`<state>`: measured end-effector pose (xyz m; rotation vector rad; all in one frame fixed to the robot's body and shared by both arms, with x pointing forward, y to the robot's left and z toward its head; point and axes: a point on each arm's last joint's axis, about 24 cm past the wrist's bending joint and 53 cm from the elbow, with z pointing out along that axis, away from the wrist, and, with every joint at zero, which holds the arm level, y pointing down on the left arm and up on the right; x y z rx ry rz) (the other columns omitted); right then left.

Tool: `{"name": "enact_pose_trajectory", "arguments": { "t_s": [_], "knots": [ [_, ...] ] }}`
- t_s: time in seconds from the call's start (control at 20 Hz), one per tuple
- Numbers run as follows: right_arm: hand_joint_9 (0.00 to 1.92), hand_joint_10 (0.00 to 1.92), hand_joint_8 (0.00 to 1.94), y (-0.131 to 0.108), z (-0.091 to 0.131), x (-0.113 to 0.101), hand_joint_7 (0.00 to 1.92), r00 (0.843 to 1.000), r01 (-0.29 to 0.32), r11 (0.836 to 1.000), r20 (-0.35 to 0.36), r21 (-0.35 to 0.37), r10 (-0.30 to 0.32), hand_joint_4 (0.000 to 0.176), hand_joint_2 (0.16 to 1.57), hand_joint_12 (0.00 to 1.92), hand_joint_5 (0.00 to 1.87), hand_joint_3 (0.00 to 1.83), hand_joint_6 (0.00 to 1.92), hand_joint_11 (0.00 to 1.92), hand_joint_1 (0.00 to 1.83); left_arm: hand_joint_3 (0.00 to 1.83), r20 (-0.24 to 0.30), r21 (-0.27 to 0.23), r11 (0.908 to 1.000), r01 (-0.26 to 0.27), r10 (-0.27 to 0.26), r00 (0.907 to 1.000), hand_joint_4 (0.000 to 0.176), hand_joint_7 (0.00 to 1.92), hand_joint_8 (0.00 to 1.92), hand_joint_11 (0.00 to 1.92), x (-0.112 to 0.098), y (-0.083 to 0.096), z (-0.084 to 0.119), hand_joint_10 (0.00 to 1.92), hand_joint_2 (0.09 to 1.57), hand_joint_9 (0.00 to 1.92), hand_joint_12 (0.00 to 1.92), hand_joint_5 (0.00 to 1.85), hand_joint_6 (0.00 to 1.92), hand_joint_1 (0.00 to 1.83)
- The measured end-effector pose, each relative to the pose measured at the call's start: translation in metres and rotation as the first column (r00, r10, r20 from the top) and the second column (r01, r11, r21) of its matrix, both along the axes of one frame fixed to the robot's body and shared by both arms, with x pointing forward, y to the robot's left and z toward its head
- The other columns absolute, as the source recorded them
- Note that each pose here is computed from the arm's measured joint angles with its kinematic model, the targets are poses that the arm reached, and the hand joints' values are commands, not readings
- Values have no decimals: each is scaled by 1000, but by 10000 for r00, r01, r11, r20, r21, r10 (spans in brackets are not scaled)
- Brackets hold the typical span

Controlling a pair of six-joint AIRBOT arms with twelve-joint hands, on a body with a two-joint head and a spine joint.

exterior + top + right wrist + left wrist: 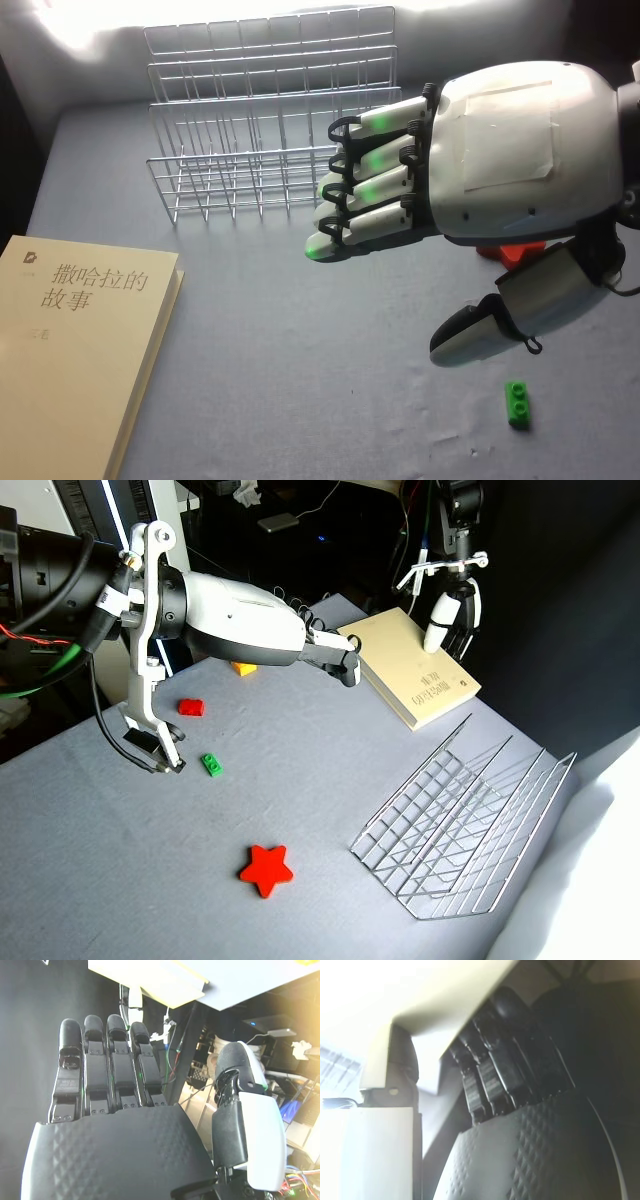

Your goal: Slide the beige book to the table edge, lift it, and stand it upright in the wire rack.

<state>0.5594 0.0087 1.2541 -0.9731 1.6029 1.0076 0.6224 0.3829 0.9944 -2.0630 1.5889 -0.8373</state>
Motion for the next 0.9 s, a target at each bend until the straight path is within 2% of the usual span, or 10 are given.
{"name": "enact_pose_trajectory", "arguments": {
  "t_s": [0.15, 0.35, 0.5, 0.65, 0.8, 0.9],
  "knots": [
    [340, 3, 2, 0, 0, 0, 343, 10000, -4, 10000, 21, -7, 4, 0, 1135, 890, 318, 0, 4, 0, 133, 1, 25, 22, 10000, 8, -8, 10000, 0, 784, 1382, 650, 1, 1, 0, 1470, 1197, 785, 1446, 802, 1082, 1346],
    [330, 2, 3, 0, 2, 0, 329, 10000, -7, 10000, 40, 40, 7, 0, 1143, 879, 302, 2, 1, 0, 113, 1, 76, 65, 10000, -11, 10, 10000, 0, 776, 1387, 649, 2, 3, 3, 1474, 1205, 774, 1478, 775, 1142, 1340],
    [323, 2, 2, 0, 3, 0, 319, 10000, 5, 10000, 27, 69, -5, 0, 1147, 871, 292, 2, 1, 0, 108, 1, 436, -20, 10000, -14, 14, 9990, 0, 770, 1379, 677, 11, 3, 15, 1459, 1213, 781, 1443, 732, 1224, 1334],
    [353, 10, 8, -1, 3, 1, 351, 10000, 58, 10000, 29, 73, -58, 0, 1148, 928, 311, 0, 7, 0, 92, 0, 652, -31, 10000, -80, 82, 9978, 0, 760, 1396, 655, 20, 5, 25, 1500, 1215, 767, 1506, 754, 1174, 1335],
    [320, 3, 2, -4, 3, 3, 326, 9999, 138, 9999, 27, 80, -138, 0, 1151, 873, 296, 1, 2, 0, 117, 1, 780, -60, 9995, -309, 313, 9965, 0, 740, 1438, 601, 27, 12, 36, 1514, 1221, 741, 1514, 756, 1179, 1332],
    [314, 2, 0, -8, 3, 3, 315, 9998, 188, 9998, 29, 69, -188, 0, 1153, 863, 294, 1, 1, 0, 128, 0, 861, -84, 9992, -391, 397, 9955, 0, 769, 1385, 640, 31, 14, 43, 1469, 1205, 770, 1478, 795, 1137, 1338]
  ]
}}
